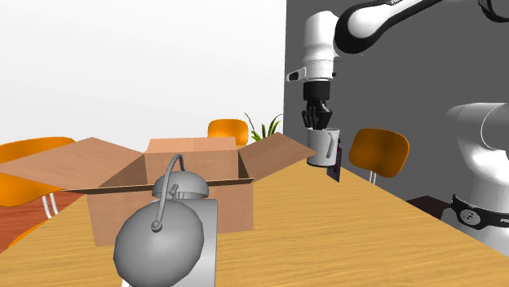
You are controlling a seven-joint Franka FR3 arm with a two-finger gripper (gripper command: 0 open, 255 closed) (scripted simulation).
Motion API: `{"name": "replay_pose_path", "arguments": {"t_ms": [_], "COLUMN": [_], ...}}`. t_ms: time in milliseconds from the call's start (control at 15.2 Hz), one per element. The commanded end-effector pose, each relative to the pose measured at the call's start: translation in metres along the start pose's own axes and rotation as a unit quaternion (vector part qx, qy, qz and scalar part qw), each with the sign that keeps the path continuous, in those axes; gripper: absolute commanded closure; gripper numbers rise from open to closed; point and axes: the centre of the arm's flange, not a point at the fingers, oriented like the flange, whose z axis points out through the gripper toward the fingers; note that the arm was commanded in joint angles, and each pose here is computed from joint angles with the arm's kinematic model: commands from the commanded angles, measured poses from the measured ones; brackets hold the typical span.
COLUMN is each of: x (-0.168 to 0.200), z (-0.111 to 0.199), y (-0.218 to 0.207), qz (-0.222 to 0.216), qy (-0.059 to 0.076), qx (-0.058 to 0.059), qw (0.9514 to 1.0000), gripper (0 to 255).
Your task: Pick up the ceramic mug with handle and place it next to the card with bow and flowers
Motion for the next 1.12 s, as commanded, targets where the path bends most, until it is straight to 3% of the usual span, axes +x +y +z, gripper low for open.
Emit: {"name": "replay_pose_path", "arguments": {"t_ms": [0,858,1056], "x": [0.000,-0.001,-0.001], "z": [0.010,0.081,0.081], "y": [0.000,0.005,0.005], "qz": [0.000,0.000,0.000], "qy": [0.000,0.000,0.000], "qx": [0.000,0.000,0.000], "qw": [1.0000,1.0000,1.0000], "gripper": [255,255,255]}}
